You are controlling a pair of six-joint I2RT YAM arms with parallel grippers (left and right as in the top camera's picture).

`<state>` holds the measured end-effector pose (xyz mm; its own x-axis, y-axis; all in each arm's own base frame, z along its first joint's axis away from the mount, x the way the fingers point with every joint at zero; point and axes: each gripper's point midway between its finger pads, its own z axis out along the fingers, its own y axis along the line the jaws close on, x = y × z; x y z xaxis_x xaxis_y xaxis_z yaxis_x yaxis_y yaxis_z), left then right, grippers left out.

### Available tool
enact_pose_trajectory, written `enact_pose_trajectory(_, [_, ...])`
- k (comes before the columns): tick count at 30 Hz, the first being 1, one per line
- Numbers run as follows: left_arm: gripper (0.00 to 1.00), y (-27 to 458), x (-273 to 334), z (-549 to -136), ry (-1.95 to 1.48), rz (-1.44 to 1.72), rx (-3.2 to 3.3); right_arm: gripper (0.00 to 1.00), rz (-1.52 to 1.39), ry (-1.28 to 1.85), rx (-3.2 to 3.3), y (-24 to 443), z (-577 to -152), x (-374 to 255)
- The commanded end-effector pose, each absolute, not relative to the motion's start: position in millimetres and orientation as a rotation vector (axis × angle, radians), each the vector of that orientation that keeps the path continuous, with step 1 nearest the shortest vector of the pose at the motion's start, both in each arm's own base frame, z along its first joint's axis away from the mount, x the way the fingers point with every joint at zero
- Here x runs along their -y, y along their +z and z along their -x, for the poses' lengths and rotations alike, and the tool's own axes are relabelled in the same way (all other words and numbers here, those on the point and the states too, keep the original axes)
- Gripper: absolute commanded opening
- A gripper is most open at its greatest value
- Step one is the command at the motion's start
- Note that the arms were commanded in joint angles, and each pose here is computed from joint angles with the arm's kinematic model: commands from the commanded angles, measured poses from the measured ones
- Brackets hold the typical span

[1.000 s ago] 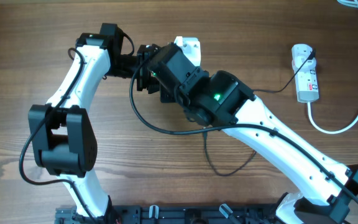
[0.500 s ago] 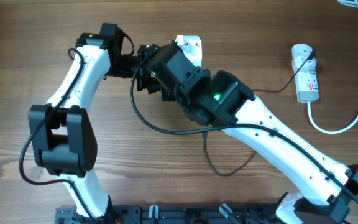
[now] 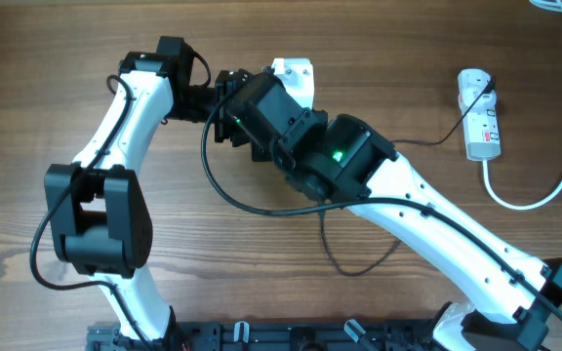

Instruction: Plug charger to phone and switch on socket

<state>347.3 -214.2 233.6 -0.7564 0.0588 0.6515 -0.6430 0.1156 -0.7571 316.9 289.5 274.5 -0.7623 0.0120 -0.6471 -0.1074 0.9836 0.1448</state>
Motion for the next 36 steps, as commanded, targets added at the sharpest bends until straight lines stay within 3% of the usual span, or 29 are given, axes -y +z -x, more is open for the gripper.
enact_pose_trajectory(1, [0.56, 255.2, 214.2, -343.0, 1.752, -0.528, 1.818, 0.12, 0.064, 0.219, -2.404, 281.4, -318.5, -289.4])
enact_pose_trajectory(8, [0.57, 255.2, 214.3, -342.9, 1.752, -0.528, 1.818, 0.05, 0.066, 0.213, -2.409, 280.4, -317.8, -288.3])
enact_pose_trajectory(10, [0.66, 255.3, 214.3, -342.9, 1.752, -0.527, 1.818, 0.05, 0.037, 0.227, -2.408, 282.1, -317.4, -287.7])
enact_pose_trajectory(14, [0.93, 255.2, 214.3, -342.9, 1.752, -0.527, 1.818, 0.04, -0.107, 0.249, -2.382, 288.4, -321.1, -280.3])
enact_pose_trajectory(16, [1.0, 255.2, 214.3, -342.9, 1.752, -0.527, 1.818, 0.04, -0.238, 0.275, -2.35, 295.0, -324.8, -271.8])
enact_pose_trajectory(22, [0.96, 255.2, 214.3, -342.9, 1.752, -0.527, 1.818, 0.04, -0.754, 0.472, -2.261, 307.2, -331.1, -249.4])
enact_pose_trajectory(29, [0.66, 255.2, 214.3, -342.9, 1.752, -0.527, 1.818, 0.04, -1.223, 0.735, -2.232, 299.7, -320.7, -264.1])
enact_pose_trajectory(36, [0.64, 255.3, 214.3, -342.9, 1.752, -0.528, 1.817, 0.04, -1.371, 0.845, -2.186, 303.2, -320.9, -273.9])
